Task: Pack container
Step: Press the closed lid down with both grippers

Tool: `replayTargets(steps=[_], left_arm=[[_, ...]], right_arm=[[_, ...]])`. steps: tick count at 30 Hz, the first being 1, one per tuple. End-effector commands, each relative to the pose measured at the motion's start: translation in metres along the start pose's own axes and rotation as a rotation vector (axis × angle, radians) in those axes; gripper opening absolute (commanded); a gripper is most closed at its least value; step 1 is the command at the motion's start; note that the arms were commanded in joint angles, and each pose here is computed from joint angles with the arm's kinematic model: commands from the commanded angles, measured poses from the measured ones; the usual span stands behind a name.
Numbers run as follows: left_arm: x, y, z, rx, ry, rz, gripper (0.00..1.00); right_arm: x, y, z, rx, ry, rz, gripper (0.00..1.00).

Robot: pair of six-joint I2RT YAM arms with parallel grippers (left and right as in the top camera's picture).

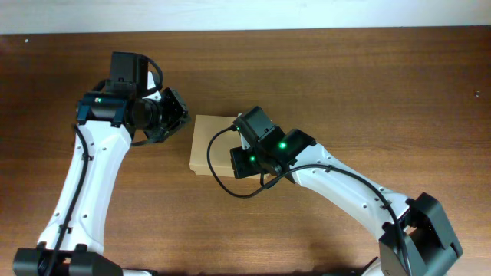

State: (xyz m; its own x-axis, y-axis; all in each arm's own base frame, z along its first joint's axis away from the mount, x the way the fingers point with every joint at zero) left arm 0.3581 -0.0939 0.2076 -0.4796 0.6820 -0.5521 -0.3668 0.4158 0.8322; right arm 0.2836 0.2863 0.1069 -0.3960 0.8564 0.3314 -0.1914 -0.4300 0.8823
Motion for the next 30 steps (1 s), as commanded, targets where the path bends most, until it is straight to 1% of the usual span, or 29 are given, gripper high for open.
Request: replayTargets(steps=[1,5,8,10,14,16,18,20,21,25,30], left_arm=[[-0.006,0.010,0.002,-0.031,-0.036,-0.014,0.02],[-0.006,0.010,0.002,-0.031,-0.036,-0.014,0.02],[-0.006,0.010,0.001,-0.025,-0.036,-0.014,0.02],[-0.008,0.010,-0.001,-0.012,-0.055,-0.028,0.02],[-0.008,0.010,-0.002,-0.008,-0.088,-0.028,0.02],[-0.010,0.010,-0.005,0.005,-0.130,-0.042,0.02],[-0.011,0.010,-0.006,0.011,-0.168,-0.050,0.02],[-0.014,0.011,-0.009,0.024,-0.231,-0.070,0.02],[-0.018,0.013,-0.011,0.031,-0.270,-0.089,0.02],[-0.029,0.022,-0.016,0.036,-0.345,-0.143,0.02],[-0.047,0.044,-0.017,0.004,-0.379,-0.210,0.02]], right_arm=[[-0.016,-0.025,-0.019,0.078,-0.013,-0.069,0.04],[-0.018,-0.024,-0.023,0.093,-0.016,-0.079,0.03],[-0.035,-0.021,-0.029,0.110,-0.019,-0.178,0.04],[-0.039,-0.020,-0.032,0.122,-0.005,-0.200,0.03],[-0.039,-0.020,-0.033,0.125,-0.001,-0.202,0.04],[-0.038,-0.020,-0.032,0.120,0.000,-0.196,0.04],[-0.031,-0.018,-0.026,0.110,0.013,-0.165,0.04],[-0.016,-0.008,-0.013,0.079,0.051,-0.108,0.04],[-0.009,0.000,-0.003,0.052,0.067,-0.087,0.04],[0.009,0.030,0.025,-0.021,0.121,-0.060,0.03],[0.028,0.067,0.049,-0.076,0.262,-0.045,0.04]])
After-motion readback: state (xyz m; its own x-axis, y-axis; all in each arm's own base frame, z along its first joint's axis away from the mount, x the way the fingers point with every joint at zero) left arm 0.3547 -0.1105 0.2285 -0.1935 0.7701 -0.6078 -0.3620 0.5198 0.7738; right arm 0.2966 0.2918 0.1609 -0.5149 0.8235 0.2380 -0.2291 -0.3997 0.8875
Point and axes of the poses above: each gripper's point midway between its finger pads, its own y axis back along the fingers, its own x axis along the line the jaws close on, z = x × y, the point moved 1 cm from there along y, back along the fingers, and after that the axes turned 5 degrees about y, right-handed, at the moved point
